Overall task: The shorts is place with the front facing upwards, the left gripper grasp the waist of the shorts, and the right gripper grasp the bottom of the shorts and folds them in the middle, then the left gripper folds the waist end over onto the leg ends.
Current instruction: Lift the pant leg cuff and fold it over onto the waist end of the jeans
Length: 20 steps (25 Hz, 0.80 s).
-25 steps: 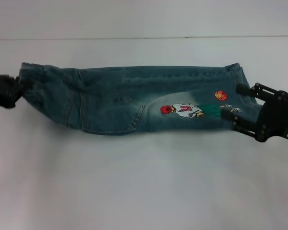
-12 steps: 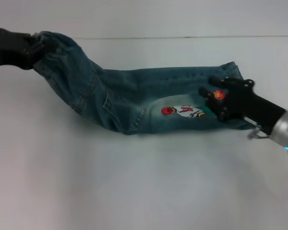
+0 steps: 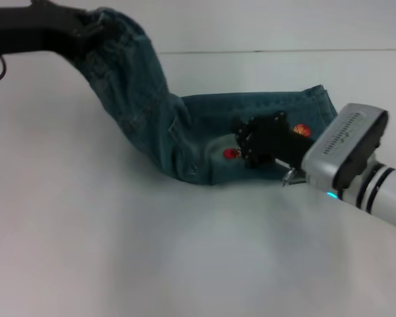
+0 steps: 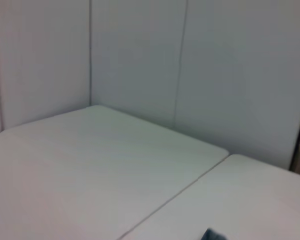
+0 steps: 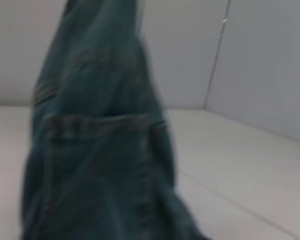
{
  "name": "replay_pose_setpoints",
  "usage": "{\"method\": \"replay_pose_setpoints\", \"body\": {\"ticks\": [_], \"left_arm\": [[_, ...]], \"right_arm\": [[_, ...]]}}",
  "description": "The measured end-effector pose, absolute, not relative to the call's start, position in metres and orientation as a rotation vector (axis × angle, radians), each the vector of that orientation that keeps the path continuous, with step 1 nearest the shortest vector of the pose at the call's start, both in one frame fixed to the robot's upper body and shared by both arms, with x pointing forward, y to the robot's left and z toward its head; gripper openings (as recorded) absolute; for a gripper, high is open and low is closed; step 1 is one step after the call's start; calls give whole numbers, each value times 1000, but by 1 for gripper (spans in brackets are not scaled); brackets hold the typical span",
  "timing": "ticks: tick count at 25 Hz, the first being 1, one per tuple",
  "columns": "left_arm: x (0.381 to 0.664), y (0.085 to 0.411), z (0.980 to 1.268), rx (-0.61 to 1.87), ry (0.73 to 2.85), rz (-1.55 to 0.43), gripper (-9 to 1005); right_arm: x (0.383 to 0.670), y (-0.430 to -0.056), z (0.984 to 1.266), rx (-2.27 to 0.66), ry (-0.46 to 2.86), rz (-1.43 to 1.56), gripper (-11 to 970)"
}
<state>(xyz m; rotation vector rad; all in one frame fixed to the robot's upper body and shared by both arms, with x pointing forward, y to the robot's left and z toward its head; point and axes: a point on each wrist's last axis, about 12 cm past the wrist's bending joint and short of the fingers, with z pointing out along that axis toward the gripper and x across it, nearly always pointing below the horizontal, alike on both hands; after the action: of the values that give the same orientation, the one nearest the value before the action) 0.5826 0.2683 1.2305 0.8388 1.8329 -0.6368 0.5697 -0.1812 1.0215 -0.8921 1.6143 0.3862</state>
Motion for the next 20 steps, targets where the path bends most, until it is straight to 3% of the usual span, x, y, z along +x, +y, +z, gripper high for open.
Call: {"method": "replay_pose_setpoints", "body": {"ticks": [11, 20], "left_arm": [[599, 207, 1270, 956, 1768, -746, 72], [604, 169, 1272, 1033, 1754, -724, 77]], "right_arm": [[568, -148, 1018, -1105, 1604, 402, -2], [563, -127, 1023, -1218, 1535, 453, -1]]}}
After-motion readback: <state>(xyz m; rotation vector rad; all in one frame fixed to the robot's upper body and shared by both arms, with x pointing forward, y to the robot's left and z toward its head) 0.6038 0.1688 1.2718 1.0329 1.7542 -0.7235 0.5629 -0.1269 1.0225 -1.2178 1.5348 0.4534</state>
